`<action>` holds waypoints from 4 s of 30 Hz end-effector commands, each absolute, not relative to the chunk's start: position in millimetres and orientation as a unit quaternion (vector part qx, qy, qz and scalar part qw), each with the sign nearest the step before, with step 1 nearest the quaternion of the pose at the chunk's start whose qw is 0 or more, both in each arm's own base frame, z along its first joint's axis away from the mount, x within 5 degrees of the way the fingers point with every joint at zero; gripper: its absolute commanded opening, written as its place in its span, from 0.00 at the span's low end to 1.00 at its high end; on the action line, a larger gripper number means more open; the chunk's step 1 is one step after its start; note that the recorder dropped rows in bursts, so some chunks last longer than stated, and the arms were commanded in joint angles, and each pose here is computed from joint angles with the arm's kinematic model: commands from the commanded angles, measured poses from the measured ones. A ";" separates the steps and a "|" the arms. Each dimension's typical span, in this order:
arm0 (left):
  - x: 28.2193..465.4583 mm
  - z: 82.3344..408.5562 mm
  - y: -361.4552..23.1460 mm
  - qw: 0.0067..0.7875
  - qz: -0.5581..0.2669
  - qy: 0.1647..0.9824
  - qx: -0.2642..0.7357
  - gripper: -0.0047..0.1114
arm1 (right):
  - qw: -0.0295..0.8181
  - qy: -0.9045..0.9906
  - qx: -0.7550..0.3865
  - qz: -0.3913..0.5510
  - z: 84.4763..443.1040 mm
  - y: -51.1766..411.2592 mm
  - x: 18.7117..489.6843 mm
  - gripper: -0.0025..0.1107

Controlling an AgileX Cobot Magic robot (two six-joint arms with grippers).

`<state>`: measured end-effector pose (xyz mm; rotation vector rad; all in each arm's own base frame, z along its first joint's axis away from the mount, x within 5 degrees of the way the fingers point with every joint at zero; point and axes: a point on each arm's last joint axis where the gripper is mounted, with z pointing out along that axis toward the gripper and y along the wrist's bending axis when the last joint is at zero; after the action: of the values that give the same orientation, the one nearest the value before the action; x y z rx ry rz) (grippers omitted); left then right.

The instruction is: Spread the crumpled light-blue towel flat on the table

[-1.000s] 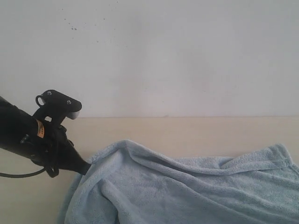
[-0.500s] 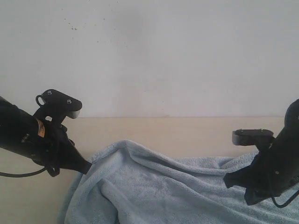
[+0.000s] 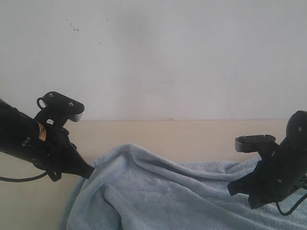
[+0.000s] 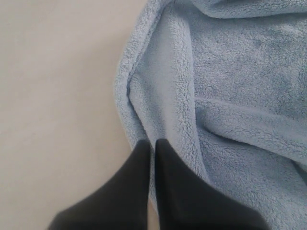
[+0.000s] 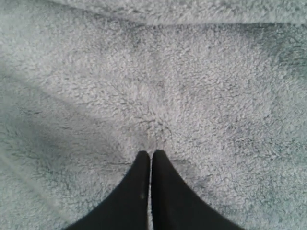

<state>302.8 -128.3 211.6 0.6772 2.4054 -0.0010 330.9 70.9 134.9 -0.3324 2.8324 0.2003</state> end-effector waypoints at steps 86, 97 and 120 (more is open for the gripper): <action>284.5 114.9 -109.5 0.330 -0.067 0.862 0.380 0.08 | 0.119 0.837 -0.437 0.307 146.2 297.6 239.0 0.03; 293.7 92.1 -98.5 0.298 -0.068 0.904 0.300 0.08 | 0.120 0.837 -0.438 0.307 146.2 297.6 239.0 0.03; 302.2 128.5 -96.3 0.381 -0.113 0.888 0.231 0.08 | 0.118 0.835 -0.442 0.305 145.8 297.3 238.6 0.03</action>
<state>300.1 -95.5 133.3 0.6183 2.2601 -0.2609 238.0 296.7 144.0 -1.2863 2.4523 0.8914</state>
